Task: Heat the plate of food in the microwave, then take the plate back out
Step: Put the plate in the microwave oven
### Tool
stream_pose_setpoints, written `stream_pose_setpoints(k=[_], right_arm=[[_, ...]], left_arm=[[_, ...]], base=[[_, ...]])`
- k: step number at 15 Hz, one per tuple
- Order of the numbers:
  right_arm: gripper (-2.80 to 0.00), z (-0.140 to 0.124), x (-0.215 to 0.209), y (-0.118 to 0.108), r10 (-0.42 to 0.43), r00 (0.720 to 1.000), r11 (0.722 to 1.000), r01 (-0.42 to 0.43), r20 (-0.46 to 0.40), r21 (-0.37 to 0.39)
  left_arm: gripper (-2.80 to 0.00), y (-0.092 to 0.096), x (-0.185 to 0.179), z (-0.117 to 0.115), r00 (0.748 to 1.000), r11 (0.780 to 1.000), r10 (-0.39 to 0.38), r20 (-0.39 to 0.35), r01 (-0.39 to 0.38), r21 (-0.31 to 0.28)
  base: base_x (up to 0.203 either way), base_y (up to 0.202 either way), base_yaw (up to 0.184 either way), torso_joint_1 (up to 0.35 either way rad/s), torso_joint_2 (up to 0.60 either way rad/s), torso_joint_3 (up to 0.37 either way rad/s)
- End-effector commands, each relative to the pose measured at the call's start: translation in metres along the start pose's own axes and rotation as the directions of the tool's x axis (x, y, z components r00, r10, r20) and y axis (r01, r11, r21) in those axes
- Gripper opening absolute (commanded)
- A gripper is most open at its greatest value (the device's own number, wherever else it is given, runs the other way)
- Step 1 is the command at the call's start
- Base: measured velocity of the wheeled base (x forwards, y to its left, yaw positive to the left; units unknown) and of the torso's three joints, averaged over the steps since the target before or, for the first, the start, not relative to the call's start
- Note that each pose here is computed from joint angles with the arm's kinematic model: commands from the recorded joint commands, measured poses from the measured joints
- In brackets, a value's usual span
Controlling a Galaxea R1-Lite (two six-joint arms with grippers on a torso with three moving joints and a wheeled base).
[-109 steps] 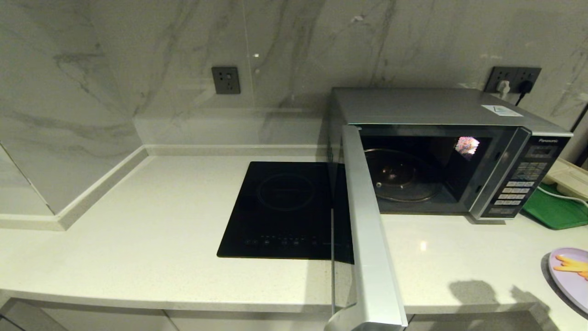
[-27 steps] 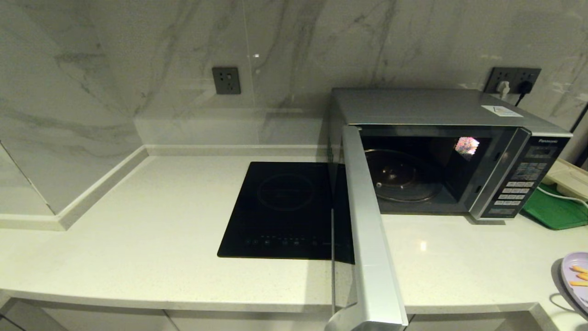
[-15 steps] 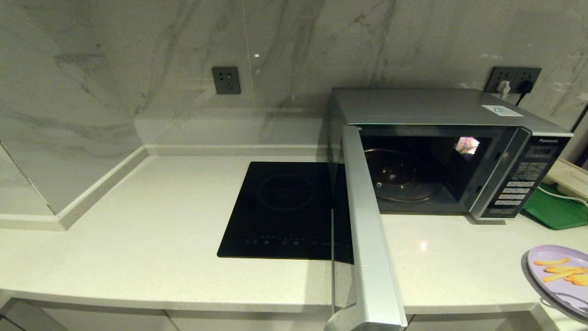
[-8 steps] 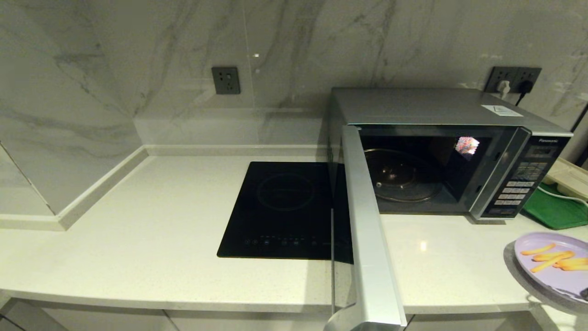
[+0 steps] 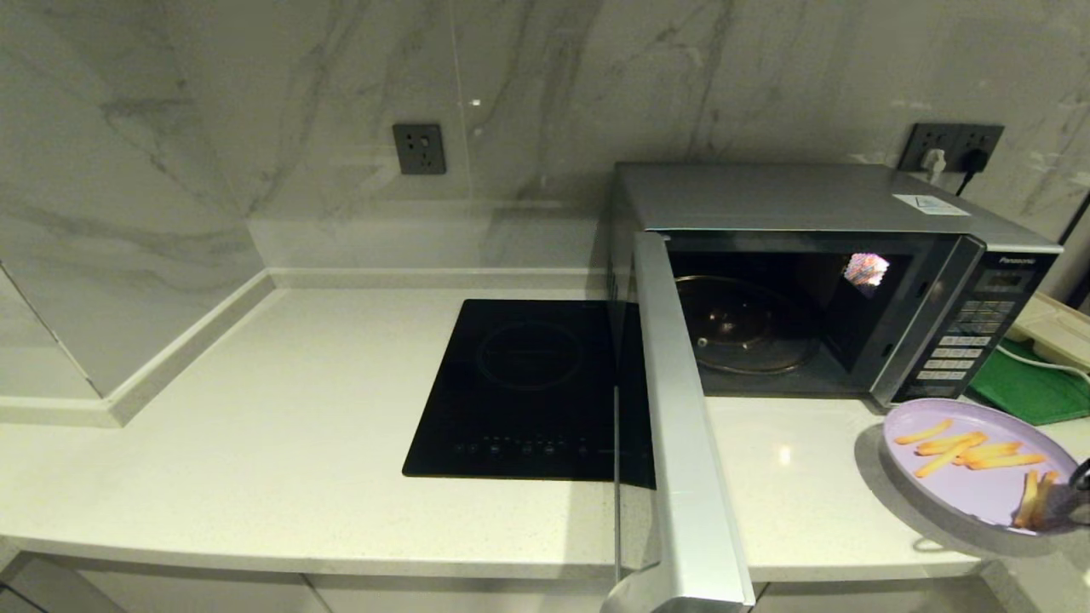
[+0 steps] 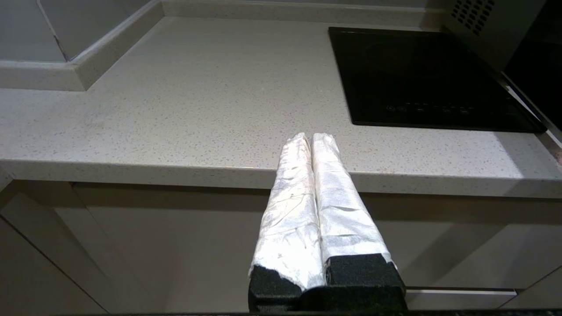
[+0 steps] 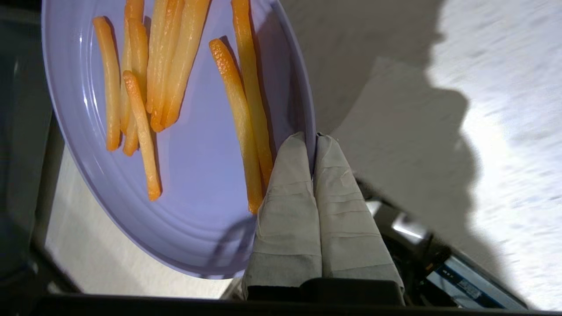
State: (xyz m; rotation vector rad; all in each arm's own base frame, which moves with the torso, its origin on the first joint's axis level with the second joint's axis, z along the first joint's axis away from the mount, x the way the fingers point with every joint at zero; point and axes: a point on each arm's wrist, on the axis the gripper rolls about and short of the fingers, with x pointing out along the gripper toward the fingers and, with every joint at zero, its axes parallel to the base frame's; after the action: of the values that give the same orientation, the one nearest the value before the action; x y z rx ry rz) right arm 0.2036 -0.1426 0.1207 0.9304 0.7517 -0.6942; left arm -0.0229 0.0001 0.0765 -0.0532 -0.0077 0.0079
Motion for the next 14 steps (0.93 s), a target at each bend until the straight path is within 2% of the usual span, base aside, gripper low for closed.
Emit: stream_pose_setpoints(k=[1,5,10,12,14], right_arm=[[-2.80,-0.017,-0.009,0.020,0.061,0.998,0.995,-0.062,-0.018,-0.073],[-2.80,-0.041,-0.017,0.046,0.127,0.989,0.976,-0.138,-0.071,-0.171],[-2.80,-0.069,-0.018,0.077,0.143,0.986,0.954,-0.161,-0.090,-0.254],[-2.80,-0.081,-0.017,0.095,0.166,0.980,0.945,-0.189,-0.108,-0.266],[-2.80,-0.090,-0.012,0.112,0.179,0.975,0.947,-0.206,-0.129,-0.247]], left_arm=[[-2.80,0.000,0.000,0.000,1.000,1.000,0.001,0.000,-0.001,0.000],[-2.80,0.000,0.000,0.000,1.000,1.000,0.001,0.000,-0.001,-0.002],[-2.80,0.000,0.000,0.000,1.000,1.000,0.001,0.000,-0.001,-0.001],[-2.80,0.000,0.000,0.000,1.000,1.000,0.001,0.000,-0.001,0.000],[-2.80,0.000,0.000,0.000,1.000,1.000,0.001,0.000,-0.001,-0.001]], base=[[0.000,0.000,0.000,0.000,0.00,0.000],[0.000,0.000,0.000,0.000,0.00,0.000],[0.000,0.000,0.000,0.000,0.00,0.000],[0.000,0.000,0.000,0.000,0.00,0.000],[0.000,0.000,0.000,0.000,0.00,0.000]])
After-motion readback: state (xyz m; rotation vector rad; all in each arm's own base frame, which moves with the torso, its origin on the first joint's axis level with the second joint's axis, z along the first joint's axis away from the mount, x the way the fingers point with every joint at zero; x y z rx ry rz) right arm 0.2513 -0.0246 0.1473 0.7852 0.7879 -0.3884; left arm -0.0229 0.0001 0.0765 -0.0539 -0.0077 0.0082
